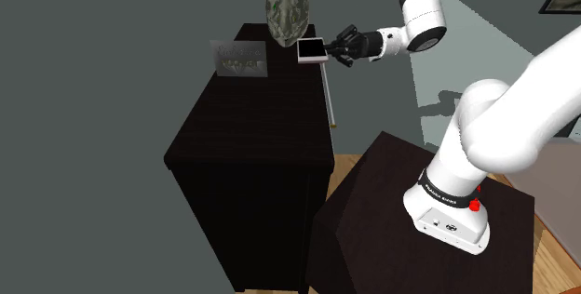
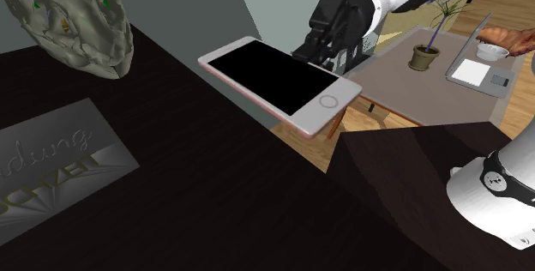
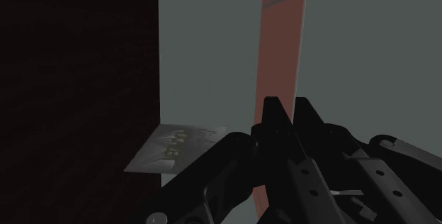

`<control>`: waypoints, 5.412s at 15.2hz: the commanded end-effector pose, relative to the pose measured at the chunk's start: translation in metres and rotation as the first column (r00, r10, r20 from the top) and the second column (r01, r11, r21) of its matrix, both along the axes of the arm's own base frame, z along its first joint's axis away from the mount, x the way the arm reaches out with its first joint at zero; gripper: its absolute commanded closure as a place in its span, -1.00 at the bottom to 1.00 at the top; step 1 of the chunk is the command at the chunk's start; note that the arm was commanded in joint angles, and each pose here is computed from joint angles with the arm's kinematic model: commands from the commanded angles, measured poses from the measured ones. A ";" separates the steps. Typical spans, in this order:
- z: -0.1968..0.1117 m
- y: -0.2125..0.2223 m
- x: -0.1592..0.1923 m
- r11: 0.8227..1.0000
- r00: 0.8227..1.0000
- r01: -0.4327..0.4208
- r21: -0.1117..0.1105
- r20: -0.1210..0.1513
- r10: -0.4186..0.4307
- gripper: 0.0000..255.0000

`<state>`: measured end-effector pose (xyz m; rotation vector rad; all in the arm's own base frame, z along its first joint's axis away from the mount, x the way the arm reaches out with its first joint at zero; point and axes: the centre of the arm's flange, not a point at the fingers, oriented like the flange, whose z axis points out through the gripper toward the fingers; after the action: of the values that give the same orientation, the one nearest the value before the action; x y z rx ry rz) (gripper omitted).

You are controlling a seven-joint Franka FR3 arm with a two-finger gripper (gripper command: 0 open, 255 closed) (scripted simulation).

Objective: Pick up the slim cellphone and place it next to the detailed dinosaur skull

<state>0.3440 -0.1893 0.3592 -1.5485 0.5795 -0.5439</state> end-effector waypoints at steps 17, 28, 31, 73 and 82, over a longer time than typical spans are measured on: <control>0.095 0.001 -0.001 1.000 1.000 0.000 0.000 0.000 0.000 1.00; 0.144 -0.004 0.011 1.000 1.000 0.000 0.000 0.000 0.000 1.00; 0.144 -0.019 0.048 1.000 1.000 0.000 0.000 0.000 0.000 1.00; 0.055 -0.147 0.359 1.000 1.000 0.000 0.000 0.000 0.000 1.00; 0.007 -0.147 0.358 1.000 1.000 0.000 0.000 0.000 0.000 1.00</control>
<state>0.7029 -0.3359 0.3714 -1.5489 0.5802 -0.5435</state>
